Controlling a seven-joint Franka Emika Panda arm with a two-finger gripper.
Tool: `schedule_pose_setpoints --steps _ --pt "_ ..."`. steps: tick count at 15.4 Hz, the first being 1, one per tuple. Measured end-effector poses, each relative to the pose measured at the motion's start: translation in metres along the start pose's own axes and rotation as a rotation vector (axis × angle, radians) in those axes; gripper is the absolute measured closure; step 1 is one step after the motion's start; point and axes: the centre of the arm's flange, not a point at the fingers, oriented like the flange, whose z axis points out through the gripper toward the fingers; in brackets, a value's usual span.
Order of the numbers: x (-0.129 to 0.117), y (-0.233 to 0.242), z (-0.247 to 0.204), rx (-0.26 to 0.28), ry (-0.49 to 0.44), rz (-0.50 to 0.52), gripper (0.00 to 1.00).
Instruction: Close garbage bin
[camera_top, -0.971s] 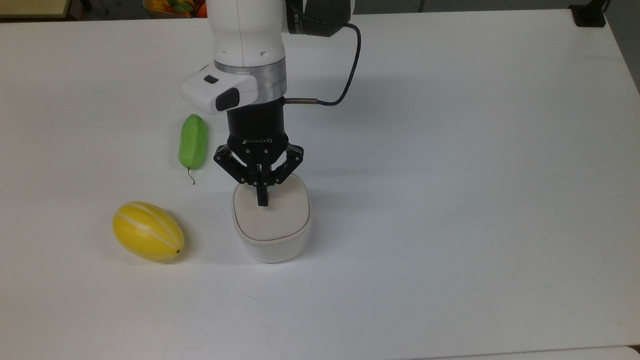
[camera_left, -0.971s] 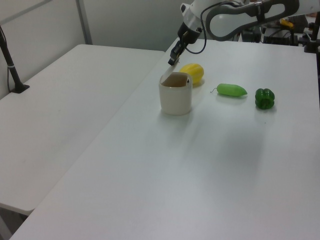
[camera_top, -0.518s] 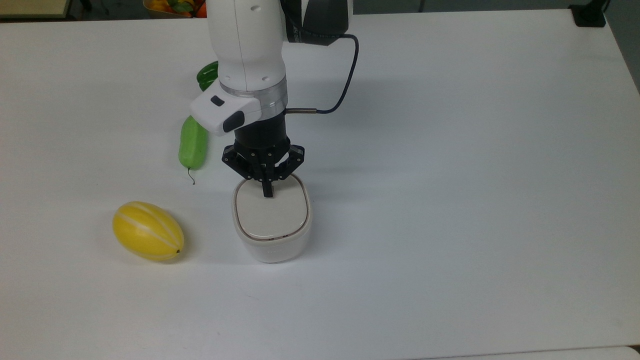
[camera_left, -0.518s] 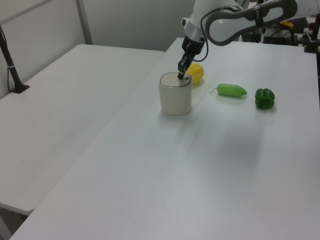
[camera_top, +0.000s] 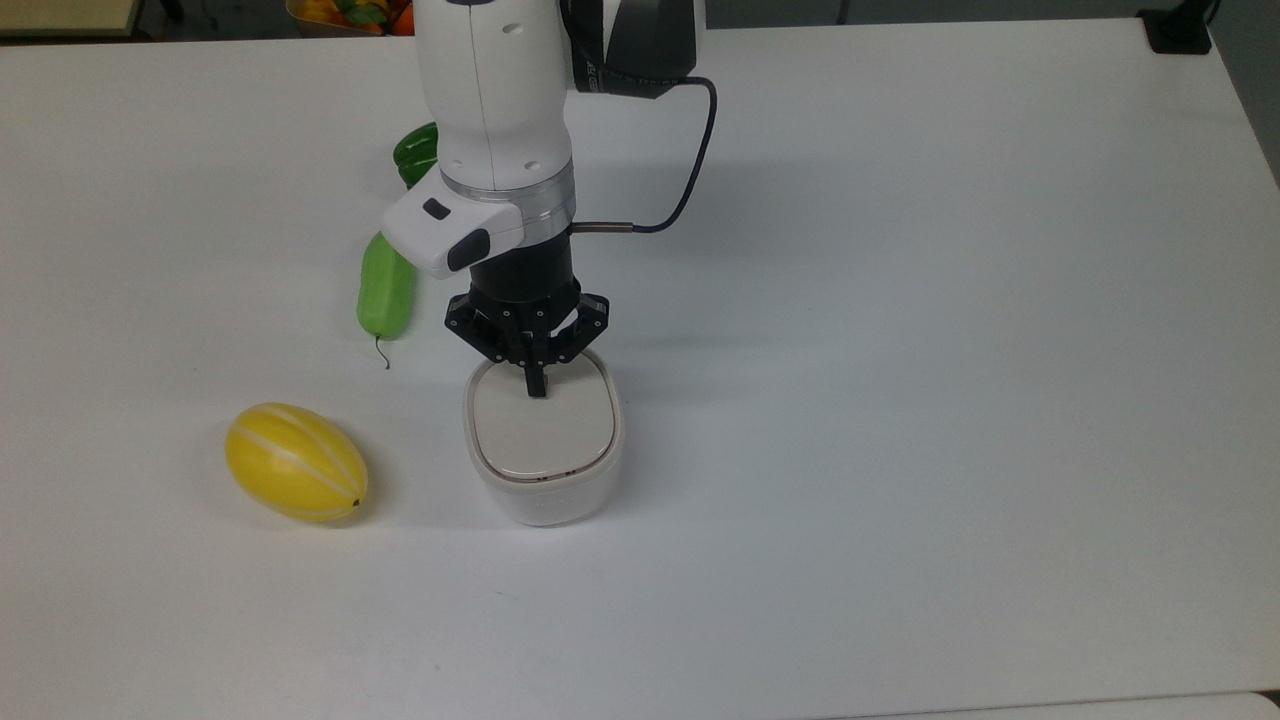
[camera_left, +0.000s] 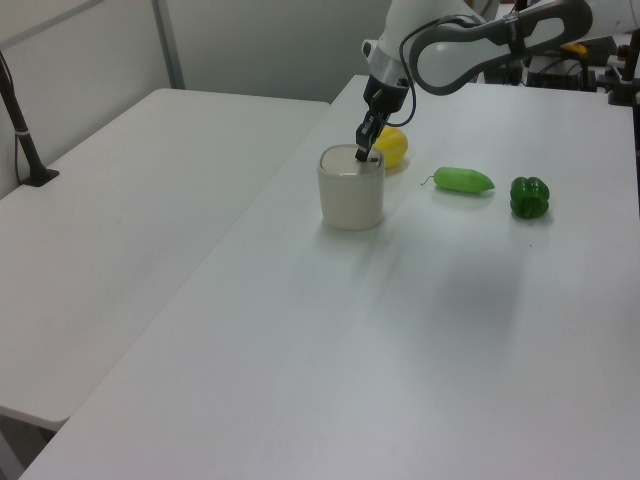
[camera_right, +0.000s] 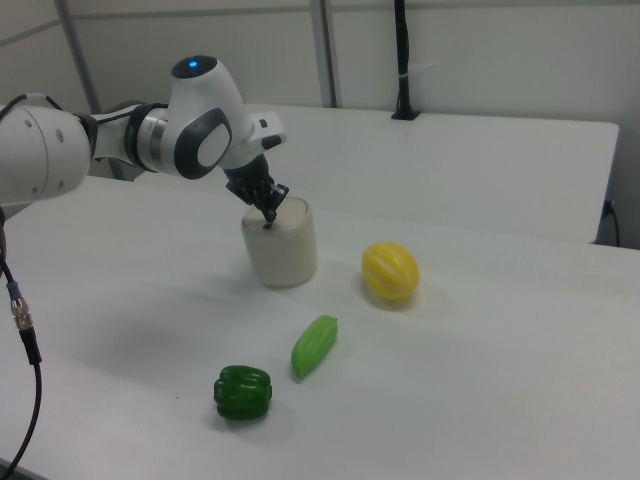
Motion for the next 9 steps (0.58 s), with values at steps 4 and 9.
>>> schedule_pose_setpoints --steps 4,9 --pt "0.004 0.006 -0.017 0.016 0.012 0.029 0.98" --pt "-0.018 0.013 -0.091 0.041 -0.192 0.040 0.74"
